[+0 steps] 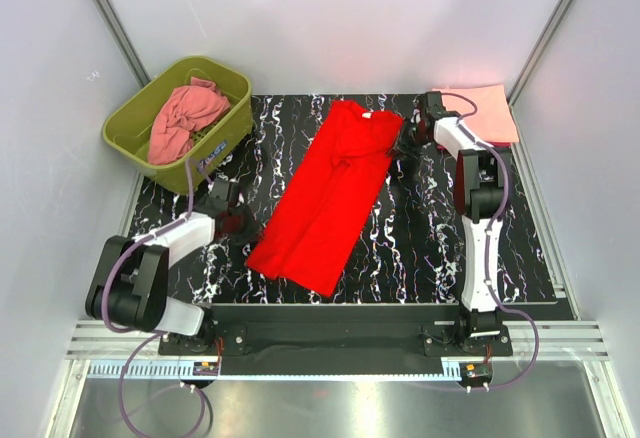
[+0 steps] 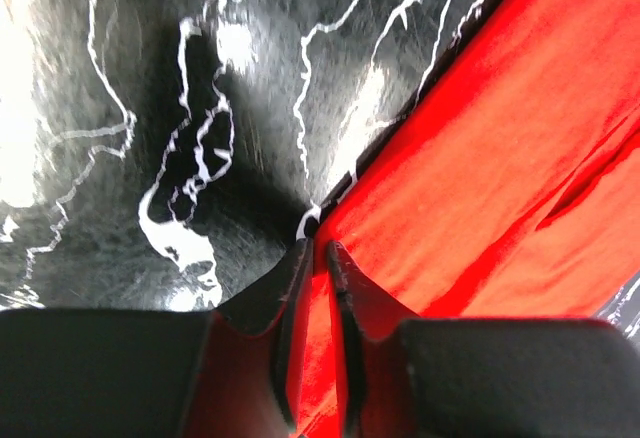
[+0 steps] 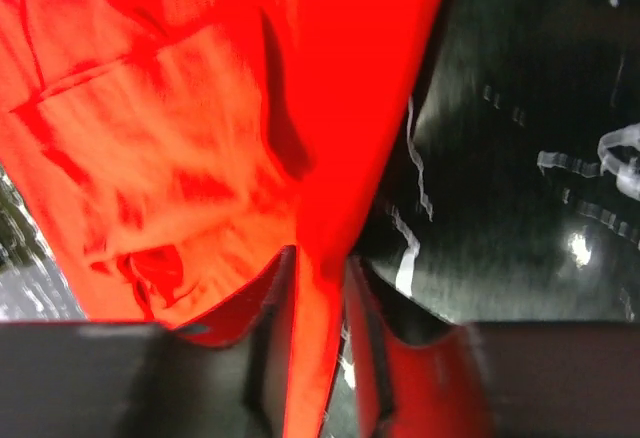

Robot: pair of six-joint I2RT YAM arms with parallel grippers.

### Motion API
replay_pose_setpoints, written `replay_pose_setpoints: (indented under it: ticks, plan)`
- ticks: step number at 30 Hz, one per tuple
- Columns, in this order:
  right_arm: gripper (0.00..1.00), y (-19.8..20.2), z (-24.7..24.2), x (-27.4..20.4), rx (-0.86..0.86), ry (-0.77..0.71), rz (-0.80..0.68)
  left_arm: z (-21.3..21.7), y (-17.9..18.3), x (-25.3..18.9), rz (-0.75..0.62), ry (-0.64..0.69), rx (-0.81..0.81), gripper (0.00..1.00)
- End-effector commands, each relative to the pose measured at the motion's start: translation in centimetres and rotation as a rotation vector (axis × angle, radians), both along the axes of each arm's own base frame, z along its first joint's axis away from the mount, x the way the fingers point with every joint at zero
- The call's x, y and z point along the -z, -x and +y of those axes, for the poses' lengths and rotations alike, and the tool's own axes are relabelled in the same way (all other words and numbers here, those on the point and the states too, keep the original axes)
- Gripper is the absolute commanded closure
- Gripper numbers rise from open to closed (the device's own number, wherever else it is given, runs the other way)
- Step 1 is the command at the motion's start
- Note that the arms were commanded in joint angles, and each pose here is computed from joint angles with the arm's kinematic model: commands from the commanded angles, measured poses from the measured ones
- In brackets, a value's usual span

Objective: Fold and stack the t-shirts
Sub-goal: Fold the tshirt

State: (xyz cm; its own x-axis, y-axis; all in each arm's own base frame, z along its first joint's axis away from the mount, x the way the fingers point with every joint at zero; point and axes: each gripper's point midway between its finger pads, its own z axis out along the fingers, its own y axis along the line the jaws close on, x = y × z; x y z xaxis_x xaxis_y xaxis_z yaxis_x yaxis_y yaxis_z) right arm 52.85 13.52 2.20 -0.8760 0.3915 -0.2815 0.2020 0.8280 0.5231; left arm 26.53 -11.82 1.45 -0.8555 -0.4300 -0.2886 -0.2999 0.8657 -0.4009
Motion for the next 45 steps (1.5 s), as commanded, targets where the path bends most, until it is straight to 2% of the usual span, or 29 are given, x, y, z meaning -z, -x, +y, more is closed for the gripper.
replay_pose_setpoints:
  ticks: [1, 2, 3, 5, 6, 8, 9, 10, 12, 13, 14, 15, 16, 17, 19, 20, 22, 23, 24, 26, 27, 29, 30, 33, 35, 39, 45]
  plan:
    - [0.73, -1.6, -1.1, 1.0, -0.001, 0.057, -0.004, -0.7, 4.1, 1.9, 0.115, 0.020, 0.007, 0.82]
    - [0.78, -2.0, -1.4, 1.0, -0.012, 0.066, -0.013, -1.4, 4.3, 1.8, 0.111, 0.032, 0.023, 0.82]
    - [0.89, -2.3, -1.5, 2.1, -0.021, 0.071, 0.001, -1.9, 4.5, 1.5, 0.108, 0.048, 0.032, 0.82]
    - [0.98, -3.8, -1.8, 1.1, -0.045, 0.079, -0.037, -2.9, 4.8, 1.2, 0.113, 0.064, 0.034, 0.78]
    - [1.00, -4.0, -1.9, 2.4, -0.056, 0.082, -0.018, -3.6, 4.9, 0.6, 0.099, 0.072, 0.053, 0.72]
    - [1.00, -5.3, -2.0, 2.0, -0.081, 0.092, -0.038, -4.3, 5.0, -0.4, 0.086, 0.084, 0.057, 0.64]
    - [1.00, -5.8, -2.1, 1.8, -0.089, 0.097, -0.049, -4.5, 4.6, -1.1, 0.068, 0.093, 0.058, 0.55]
    - [0.92, -6.6, -2.2, -0.1, -0.092, 0.102, -0.083, -4.4, 4.7, -1.5, 0.068, 0.088, 0.056, 0.52]
    - [0.77, -6.8, -2.5, -0.6, -0.093, 0.127, -0.086, -4.4, 3.7, -3.0, 0.019, 0.078, 0.059, 0.46]
    - [0.66, -6.3, -3.0, -0.7, -0.078, 0.148, -0.064, -4.2, 3.7, -3.2, 0.016, 0.063, 0.075, 0.43]
    - [0.60, -5.9, -3.2, -1.0, -0.062, 0.149, -0.051, -4.2, 3.4, -3.2, 0.014, 0.053, 0.080, 0.42]
    - [0.56, -5.7, -3.2, -3.8, -0.049, 0.148, -0.087, -4.2, 3.1, -3.5, 0.005, 0.048, 0.090, 0.42]
    - [0.50, -4.5, -3.3, -2.2, -0.042, 0.150, -0.046, -4.4, 3.0, -3.4, 0.000, 0.049, 0.107, 0.41]
    - [0.48, -4.1, -3.4, -5.3, -0.015, 0.147, -0.088, -4.7, 3.0, -3.2, 0.009, 0.062, 0.123, 0.40]
    - [0.46, -1.7, -4.1, -4.5, 0.029, 0.175, -0.032, -5.4, 2.7, -3.1, -0.013, 0.093, 0.152, 0.39]
    - [0.45, -1.1, -4.1, -6.8, 0.036, 0.173, -0.060, -5.9, 3.1, -2.9, -0.001, 0.122, 0.175, 0.39]
    - [0.45, 2.0, -3.8, -5.9, 0.044, 0.195, 0.016, -6.7, 2.7, -3.1, -0.033, 0.154, 0.194, 0.38]
    - [0.46, 3.0, -3.5, -7.6, 0.043, 0.198, 0.000, -6.9, 2.9, -2.9, -0.034, 0.166, 0.206, 0.38]
    - [0.46, 5.3, -3.0, -6.1, 0.027, 0.210, 0.061, -7.1, 2.5, -3.1, -0.052, 0.174, 0.209, 0.37]
    - [0.47, 8.0, -1.3, -7.0, 0.011, 0.228, 0.069, -7.3, 2.5, -2.6, -0.041, 0.179, 0.216, 0.38]
    - [0.47, 10.5, -1.0, -5.3, -0.011, 0.243, 0.129, -7.4, 2.5, -2.5, -0.036, 0.176, 0.224, 0.38]
    - [0.48, 13.3, 0.5, -6.0, -0.033, 0.273, 0.130, -7.4, 2.5, -1.8, -0.013, 0.166, 0.230, 0.38]
    - [0.50, 15.6, 0.5, -4.6, -0.039, 0.290, 0.180, -7.4, 2.6, -1.6, -0.009, 0.163, 0.235, 0.39]
    - [0.54, 19.9, 2.9, -4.3, -0.067, 0.267, 0.222, -7.3, 2.7, -1.1, -0.006, 0.151, 0.240, 0.39]
    - [0.55, 21.6, 4.2, -5.0, -0.063, 0.231, 0.226, -7.5, 2.8, -1.0, -0.004, 0.151, 0.245, 0.40]
    - [0.55, 25.7, 5.9, -5.1, -0.098, 0.259, 0.245, -7.4, 2.9, -0.5, -0.001, 0.137, 0.247, 0.43]
    - [0.56, 29.3, 7.0, -4.4, -0.100, 0.279, 0.288, -7.5, 3.4, 0.2, 0.011, 0.147, 0.246, 0.50]
